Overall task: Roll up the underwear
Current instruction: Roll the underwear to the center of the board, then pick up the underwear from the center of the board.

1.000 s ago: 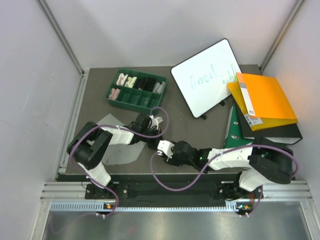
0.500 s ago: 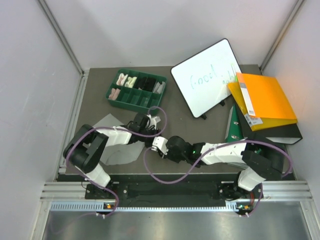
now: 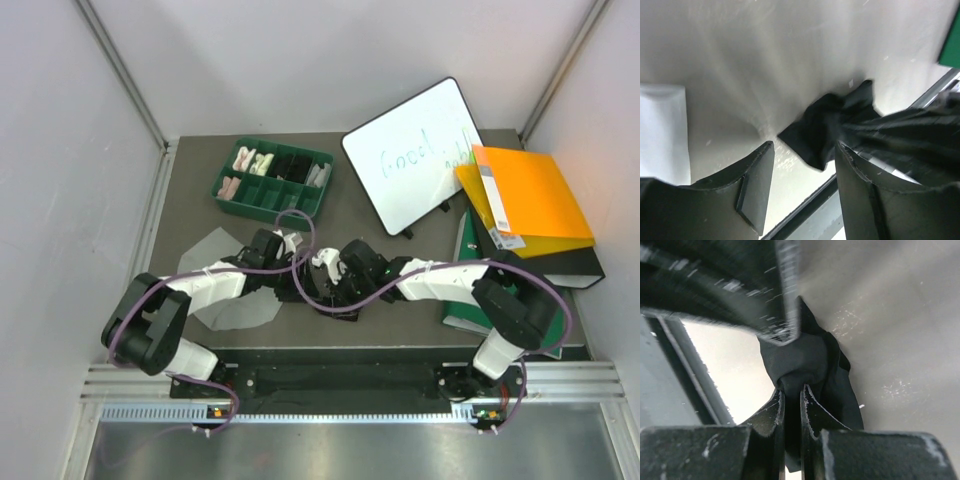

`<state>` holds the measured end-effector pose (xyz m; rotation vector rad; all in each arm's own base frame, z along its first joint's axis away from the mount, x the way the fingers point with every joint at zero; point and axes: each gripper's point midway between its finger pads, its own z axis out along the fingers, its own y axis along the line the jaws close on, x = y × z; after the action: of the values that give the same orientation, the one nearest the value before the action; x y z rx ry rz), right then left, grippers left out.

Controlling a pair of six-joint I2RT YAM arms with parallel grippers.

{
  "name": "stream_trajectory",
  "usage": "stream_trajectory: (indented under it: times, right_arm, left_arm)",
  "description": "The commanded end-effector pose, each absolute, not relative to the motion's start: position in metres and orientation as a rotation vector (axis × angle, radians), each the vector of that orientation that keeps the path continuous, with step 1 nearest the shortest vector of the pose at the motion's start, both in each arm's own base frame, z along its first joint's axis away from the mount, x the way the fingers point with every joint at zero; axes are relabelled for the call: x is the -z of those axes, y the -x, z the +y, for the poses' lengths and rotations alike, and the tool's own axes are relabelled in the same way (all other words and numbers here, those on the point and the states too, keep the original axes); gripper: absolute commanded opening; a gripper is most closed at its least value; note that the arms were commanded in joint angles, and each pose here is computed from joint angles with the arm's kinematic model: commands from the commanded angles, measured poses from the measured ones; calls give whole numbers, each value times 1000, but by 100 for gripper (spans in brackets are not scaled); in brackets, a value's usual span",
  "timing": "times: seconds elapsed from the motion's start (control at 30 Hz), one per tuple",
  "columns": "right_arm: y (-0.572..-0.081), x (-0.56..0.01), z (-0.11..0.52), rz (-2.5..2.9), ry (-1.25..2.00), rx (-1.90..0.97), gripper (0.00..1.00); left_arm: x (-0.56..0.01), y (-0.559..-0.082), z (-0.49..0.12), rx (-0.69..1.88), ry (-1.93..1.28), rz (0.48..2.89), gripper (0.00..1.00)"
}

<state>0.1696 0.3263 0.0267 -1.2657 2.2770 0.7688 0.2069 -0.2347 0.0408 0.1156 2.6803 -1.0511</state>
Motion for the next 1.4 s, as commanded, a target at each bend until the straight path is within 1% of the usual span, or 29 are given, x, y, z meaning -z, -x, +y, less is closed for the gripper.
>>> stream_trajectory:
  times: [0.0, 0.27, 0.5, 0.57, 0.63, 0.67, 0.7, 0.77, 0.8, 0.87, 0.9, 0.93, 1.0, 1.03, 1.1, 1.13, 1.23, 1.37]
  right_arm:
    - [-163, -22, 325, 2402, 1206, -903, 0]
    - [-166, -17, 321, 2449, 1165, -960, 0]
    - [-169, -12, 322, 2473, 1130, -1027, 0]
    - [-169, -12, 322, 2472, 1121, -1049, 0]
    - [-170, -11, 321, 2472, 1117, -1054, 0]
    - [-170, -11, 320, 2470, 1122, -1053, 0]
    - [-170, -11, 321, 2470, 1121, -1051, 0]
    - [-171, -11, 321, 2469, 1120, -1052, 0]
    - [-171, -11, 321, 2468, 1121, -1052, 0]
    - [-173, -13, 322, 2465, 1114, -1048, 1]
    - [-175, -13, 321, 2466, 1108, -1043, 4]
    - [-175, -15, 321, 2464, 1105, -1044, 11]
    - [-179, -20, 320, 2453, 1088, -1038, 18]
    - [-181, -22, 319, 2449, 1079, -1035, 26]
    - [-185, -29, 318, 2434, 1071, -1023, 34]
    - [-188, -31, 316, 2429, 1062, -1015, 41]
    - [-192, -41, 313, 2406, 1046, -1003, 50]
    - [-201, -57, 310, 2362, 1022, -981, 55]
  left_arm:
    - [-45, -200, -240, 1130, -94, 2653, 58]
    - [-49, -206, -256, 1226, -63, 2600, 61]
    - [-41, -204, -270, 1262, -79, 2599, 62]
    - [-37, -202, -273, 1265, -78, 2611, 60]
    - [-31, -202, -274, 1250, -73, 2622, 53]
    - [-31, -203, -275, 1251, -71, 2622, 48]
    - [-29, -203, -276, 1245, -69, 2629, 36]
    - [-24, -203, -277, 1225, -75, 2660, 17]
    - [-21, -203, -276, 1198, -78, 2683, 1]
    - [-14, -202, -272, 1123, -106, 2737, 0]
    - [-12, -202, -270, 1100, -115, 2752, 0]
    - [-11, -207, -269, 1067, -146, 2750, 0]
    - [-5, -200, -262, 1015, -158, 2808, 0]
    - [-3, -201, -262, 1003, -182, 2818, 0]
    - [0, -198, -259, 984, -192, 2843, 0]
    - [1, -198, -259, 981, -208, 2845, 0]
    - [2, -198, -257, 958, -227, 2856, 0]
    - [2, -197, -253, 935, -240, 2860, 0]
